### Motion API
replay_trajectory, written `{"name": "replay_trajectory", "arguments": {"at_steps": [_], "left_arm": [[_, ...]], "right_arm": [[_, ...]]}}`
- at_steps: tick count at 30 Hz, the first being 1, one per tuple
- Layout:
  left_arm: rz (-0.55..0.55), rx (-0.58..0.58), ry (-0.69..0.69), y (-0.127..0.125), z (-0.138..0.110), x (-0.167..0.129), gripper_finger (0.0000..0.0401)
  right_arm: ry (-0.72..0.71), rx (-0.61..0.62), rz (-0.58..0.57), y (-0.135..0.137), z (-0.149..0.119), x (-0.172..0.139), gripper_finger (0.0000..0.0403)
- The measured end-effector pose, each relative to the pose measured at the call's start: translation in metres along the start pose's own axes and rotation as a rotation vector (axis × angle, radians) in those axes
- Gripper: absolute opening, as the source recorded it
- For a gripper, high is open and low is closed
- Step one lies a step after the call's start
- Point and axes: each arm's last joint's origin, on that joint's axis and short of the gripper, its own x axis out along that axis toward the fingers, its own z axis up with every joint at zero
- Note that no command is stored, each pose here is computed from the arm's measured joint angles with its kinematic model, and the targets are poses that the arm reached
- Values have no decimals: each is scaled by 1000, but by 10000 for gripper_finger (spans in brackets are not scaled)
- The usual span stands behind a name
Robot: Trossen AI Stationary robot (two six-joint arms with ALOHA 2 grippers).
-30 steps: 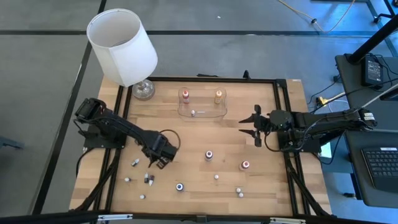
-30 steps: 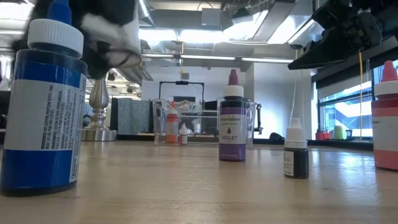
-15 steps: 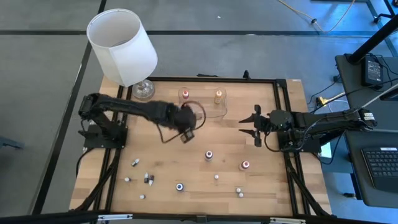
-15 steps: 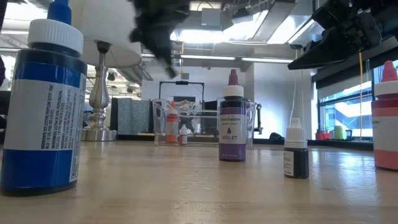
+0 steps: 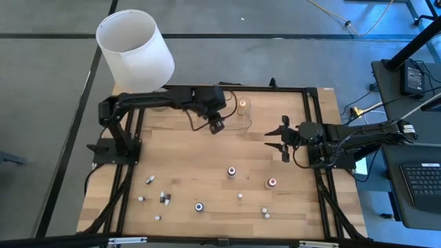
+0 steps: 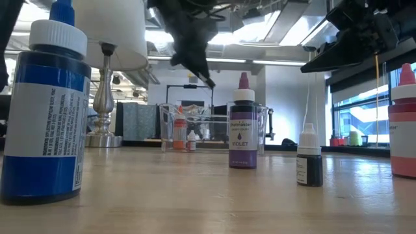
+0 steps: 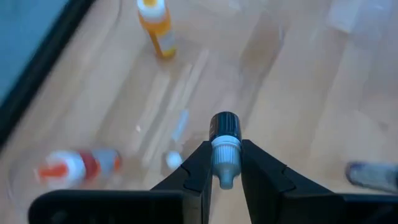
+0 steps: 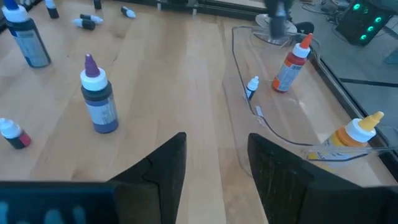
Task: Pick & Place food coloring
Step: Put the small brown food coloring bottle into the transparent bin
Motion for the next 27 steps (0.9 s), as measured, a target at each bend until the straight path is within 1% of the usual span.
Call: {"name": "replay_trajectory", "arguments": {"at_steps": [4,10,16,27], "left_arm": [[22,34,63,5,11,15,61],[47,73,209,9,15,46,61],[53,96,251,13,16,72,63],[65,81,336,23,6,105,64]], "right_arm": [[10,-3,-27,-1,-1,0,174],[21,-4,-36,-2,-2,0,174],[28,5,-36,-2,-2,0,174],[44,21,-35,-1,-4,0,174]]}}
